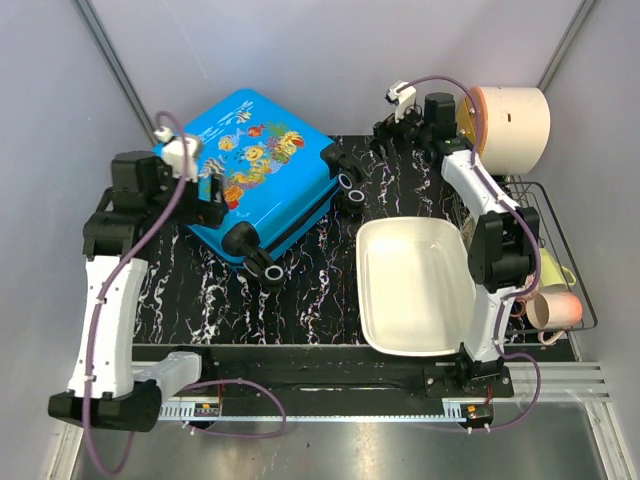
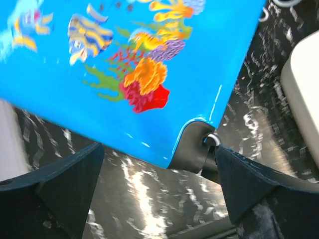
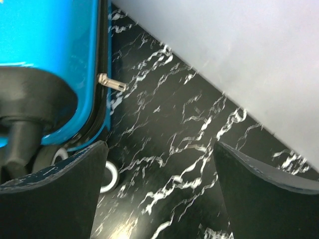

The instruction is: Open, take out, and arrange the luggage

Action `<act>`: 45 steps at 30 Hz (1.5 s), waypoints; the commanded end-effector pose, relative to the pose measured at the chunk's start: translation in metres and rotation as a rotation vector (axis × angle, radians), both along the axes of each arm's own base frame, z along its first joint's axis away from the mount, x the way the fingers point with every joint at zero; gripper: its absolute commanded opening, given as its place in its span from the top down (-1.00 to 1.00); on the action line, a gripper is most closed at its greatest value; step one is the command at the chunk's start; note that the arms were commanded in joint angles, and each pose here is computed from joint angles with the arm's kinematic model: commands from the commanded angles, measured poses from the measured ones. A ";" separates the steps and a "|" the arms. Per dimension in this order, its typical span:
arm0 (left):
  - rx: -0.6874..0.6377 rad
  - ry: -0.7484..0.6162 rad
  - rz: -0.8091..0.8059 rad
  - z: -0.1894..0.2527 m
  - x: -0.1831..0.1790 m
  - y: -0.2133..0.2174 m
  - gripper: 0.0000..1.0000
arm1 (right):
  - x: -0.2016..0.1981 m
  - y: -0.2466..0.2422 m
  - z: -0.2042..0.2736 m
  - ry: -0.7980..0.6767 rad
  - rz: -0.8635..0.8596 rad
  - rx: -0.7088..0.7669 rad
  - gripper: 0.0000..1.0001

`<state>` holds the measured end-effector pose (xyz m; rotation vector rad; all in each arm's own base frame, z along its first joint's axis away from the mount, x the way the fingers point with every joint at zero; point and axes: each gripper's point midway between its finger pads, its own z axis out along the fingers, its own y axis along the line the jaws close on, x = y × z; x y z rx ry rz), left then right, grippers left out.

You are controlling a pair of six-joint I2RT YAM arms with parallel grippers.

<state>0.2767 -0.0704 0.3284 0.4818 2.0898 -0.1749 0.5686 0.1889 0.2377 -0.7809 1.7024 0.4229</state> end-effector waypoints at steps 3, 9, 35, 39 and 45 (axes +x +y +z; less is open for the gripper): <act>-0.494 0.159 0.158 -0.005 -0.009 0.007 -0.98 | -0.052 -0.011 0.016 0.258 -0.010 0.013 -0.94; -0.665 0.217 0.215 -0.032 -0.001 0.016 -0.98 | -0.075 0.005 0.012 0.393 0.055 0.109 -0.88; -0.798 0.171 0.353 -0.068 0.001 0.046 -0.98 | -0.026 0.064 -0.157 0.894 -0.111 0.250 -0.22; -0.833 0.164 0.373 -0.064 0.010 0.057 -0.98 | -0.033 0.078 -0.170 1.002 -0.113 0.329 -0.21; -0.971 0.139 0.404 -0.059 0.028 0.072 -0.98 | -0.069 0.109 -0.181 1.125 -0.037 0.355 -0.10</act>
